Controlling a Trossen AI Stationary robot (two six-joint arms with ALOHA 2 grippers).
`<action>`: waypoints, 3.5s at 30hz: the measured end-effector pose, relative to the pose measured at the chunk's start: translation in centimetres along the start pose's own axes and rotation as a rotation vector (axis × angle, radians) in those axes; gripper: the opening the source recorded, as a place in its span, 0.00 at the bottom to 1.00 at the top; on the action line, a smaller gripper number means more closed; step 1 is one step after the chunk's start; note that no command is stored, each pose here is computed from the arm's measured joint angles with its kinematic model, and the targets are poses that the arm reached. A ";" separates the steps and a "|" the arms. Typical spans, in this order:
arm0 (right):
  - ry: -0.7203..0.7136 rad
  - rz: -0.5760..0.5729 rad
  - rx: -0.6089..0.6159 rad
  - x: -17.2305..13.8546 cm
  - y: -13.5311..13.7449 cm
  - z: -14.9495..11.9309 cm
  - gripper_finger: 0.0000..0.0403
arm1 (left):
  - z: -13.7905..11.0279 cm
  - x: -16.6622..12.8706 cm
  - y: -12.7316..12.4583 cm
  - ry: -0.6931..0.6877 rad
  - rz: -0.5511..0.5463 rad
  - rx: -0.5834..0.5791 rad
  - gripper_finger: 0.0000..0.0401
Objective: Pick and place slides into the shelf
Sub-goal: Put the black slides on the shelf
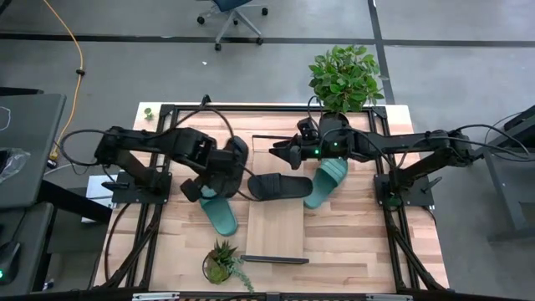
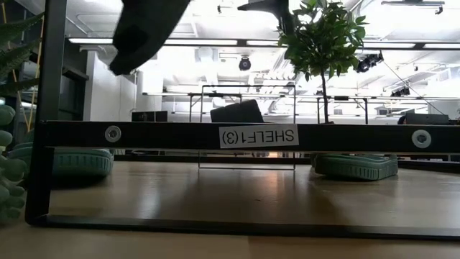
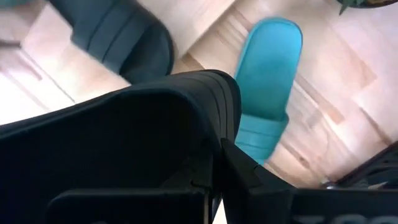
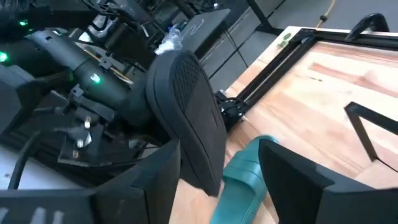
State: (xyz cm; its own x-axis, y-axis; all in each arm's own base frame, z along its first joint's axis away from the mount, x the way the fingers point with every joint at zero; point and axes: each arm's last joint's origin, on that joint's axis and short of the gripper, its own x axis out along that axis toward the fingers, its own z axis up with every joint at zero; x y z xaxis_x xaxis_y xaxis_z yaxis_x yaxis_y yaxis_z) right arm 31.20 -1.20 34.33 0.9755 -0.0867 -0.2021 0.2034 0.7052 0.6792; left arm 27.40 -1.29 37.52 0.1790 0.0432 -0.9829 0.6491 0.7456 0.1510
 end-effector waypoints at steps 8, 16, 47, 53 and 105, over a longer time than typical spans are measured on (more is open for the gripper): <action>0.010 0.042 0.017 0.0 0.2 0.1 0.58 | 1.7 1.5 1.0 -0.021 -0.083 0.078 0.00; -0.006 0.072 0.023 0.0 0.5 0.3 0.58 | 2.0 2.2 1.4 0.006 -0.082 0.104 0.00; 0.067 0.061 0.071 2.0 -0.5 -1.0 0.58 | 2.3 4.3 3.0 0.039 -0.118 0.194 0.00; 0.083 0.049 0.080 2.4 -0.7 -1.4 0.58 | 2.6 4.8 3.3 0.038 -0.117 0.201 0.00; 0.131 0.033 0.086 3.4 -1.4 -2.1 0.18 | 2.9 5.7 3.6 0.086 -0.107 0.207 0.01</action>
State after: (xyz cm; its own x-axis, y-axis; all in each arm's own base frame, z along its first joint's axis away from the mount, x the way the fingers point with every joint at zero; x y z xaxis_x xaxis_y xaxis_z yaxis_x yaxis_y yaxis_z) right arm 34.02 -0.96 31.18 0.9636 0.0315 -0.2653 0.1838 0.6426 0.7438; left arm 32.87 -0.31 32.80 0.0437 0.0345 -0.9985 0.8003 0.5970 0.0556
